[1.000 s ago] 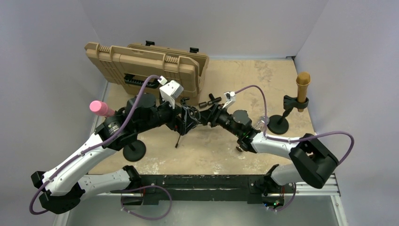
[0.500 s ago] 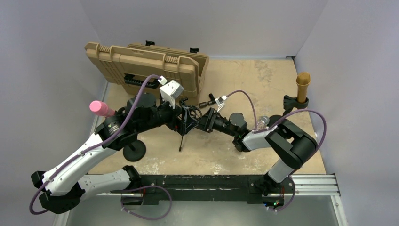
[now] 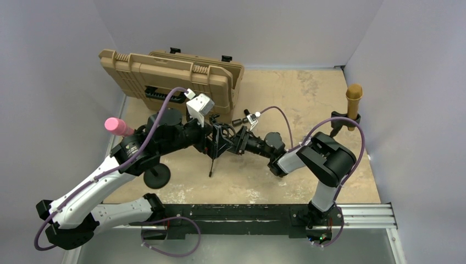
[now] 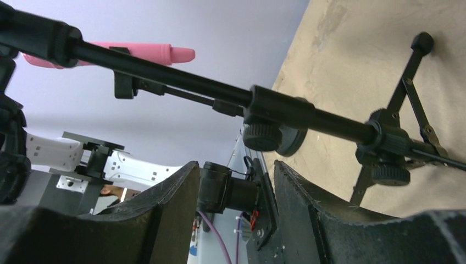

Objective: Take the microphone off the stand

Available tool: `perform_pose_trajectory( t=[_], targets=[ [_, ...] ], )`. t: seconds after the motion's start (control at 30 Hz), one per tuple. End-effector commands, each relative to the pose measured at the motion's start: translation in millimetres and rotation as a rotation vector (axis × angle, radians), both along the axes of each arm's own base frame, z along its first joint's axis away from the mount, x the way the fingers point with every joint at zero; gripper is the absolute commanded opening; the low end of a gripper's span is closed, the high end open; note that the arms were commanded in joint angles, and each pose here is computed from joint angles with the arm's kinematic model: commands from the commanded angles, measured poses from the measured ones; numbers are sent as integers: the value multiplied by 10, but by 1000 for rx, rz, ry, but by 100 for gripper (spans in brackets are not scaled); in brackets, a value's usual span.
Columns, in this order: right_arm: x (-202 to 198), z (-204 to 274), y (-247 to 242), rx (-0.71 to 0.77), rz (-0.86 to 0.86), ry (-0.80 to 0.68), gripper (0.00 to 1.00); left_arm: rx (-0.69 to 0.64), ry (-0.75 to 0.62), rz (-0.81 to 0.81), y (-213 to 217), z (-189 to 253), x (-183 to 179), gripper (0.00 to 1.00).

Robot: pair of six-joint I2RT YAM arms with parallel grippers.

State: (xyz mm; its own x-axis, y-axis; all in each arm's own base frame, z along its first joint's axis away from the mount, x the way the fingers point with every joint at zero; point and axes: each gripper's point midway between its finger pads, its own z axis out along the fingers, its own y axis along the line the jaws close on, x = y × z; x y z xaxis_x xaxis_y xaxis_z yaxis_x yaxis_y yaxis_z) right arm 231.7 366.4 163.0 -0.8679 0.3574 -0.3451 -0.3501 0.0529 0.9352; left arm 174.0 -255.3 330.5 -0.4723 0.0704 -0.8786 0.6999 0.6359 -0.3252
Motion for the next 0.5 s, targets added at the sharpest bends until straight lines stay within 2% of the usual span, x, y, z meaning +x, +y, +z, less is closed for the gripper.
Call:
perform_pose_trajectory(
  t=[0.0,0.47],
  targets=[
    [67,329,68,76,10,-93,51,-41,-41,-5,24,226,-28,97],
    [358,110,126,9,-47,-70,48,-58,-141,40,258,473,-50,98]
  ],
)
